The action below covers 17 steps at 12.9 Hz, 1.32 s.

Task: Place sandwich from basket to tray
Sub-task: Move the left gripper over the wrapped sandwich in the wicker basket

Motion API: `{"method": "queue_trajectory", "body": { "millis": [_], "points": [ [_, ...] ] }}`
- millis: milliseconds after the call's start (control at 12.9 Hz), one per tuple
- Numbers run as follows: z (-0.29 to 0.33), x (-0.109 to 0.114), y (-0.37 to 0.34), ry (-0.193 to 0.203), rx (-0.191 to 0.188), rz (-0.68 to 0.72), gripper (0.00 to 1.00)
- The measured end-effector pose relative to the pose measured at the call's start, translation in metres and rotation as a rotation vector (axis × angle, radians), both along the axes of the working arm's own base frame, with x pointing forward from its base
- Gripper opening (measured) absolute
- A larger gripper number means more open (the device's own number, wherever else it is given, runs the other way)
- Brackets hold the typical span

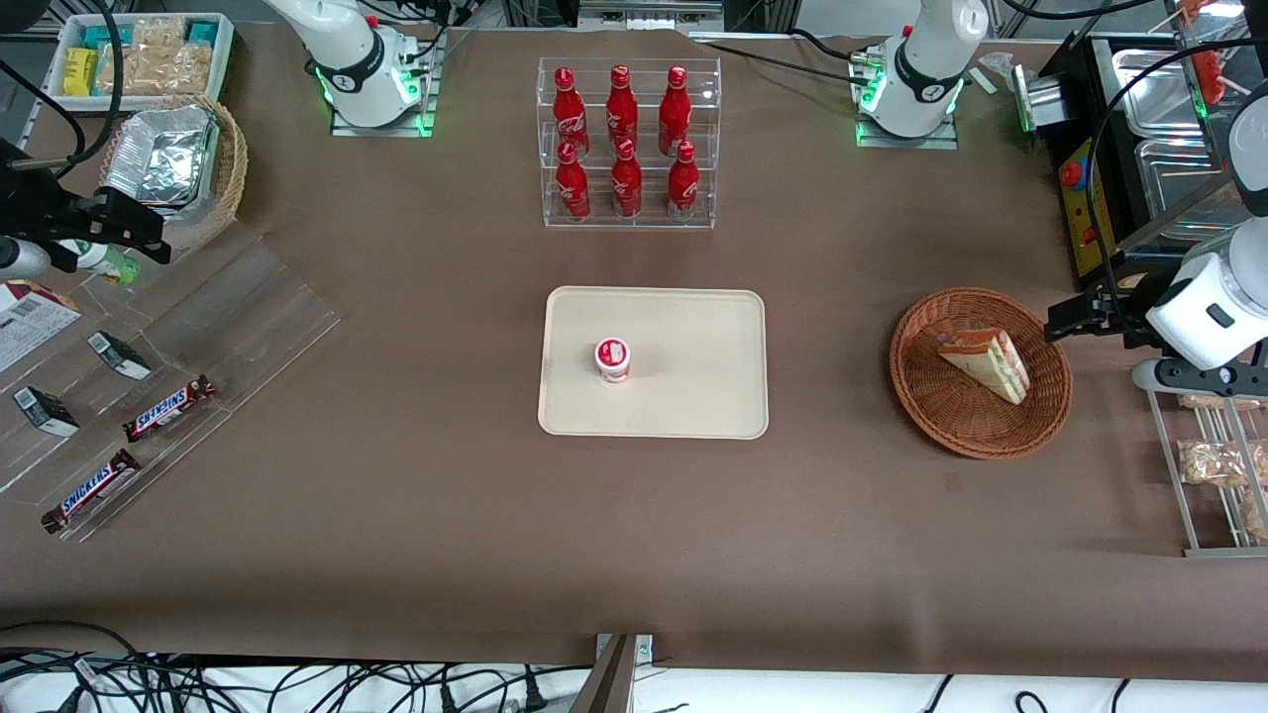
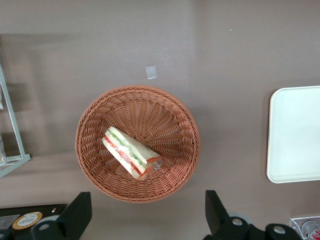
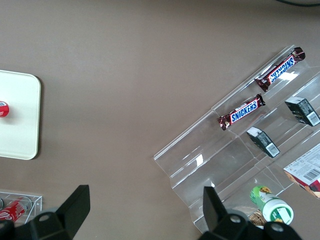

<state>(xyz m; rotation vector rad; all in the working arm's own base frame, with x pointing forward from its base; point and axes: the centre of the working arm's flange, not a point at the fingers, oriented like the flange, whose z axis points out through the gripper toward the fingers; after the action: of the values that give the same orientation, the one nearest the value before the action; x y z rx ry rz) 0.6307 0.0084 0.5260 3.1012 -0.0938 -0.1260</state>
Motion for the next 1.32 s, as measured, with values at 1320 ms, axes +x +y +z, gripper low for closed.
{"method": "queue_trajectory", "body": {
  "millis": [1320],
  "points": [
    [-0.108, 0.012, 0.017, 0.093, 0.196, 0.723, 1.0]
  ]
}}
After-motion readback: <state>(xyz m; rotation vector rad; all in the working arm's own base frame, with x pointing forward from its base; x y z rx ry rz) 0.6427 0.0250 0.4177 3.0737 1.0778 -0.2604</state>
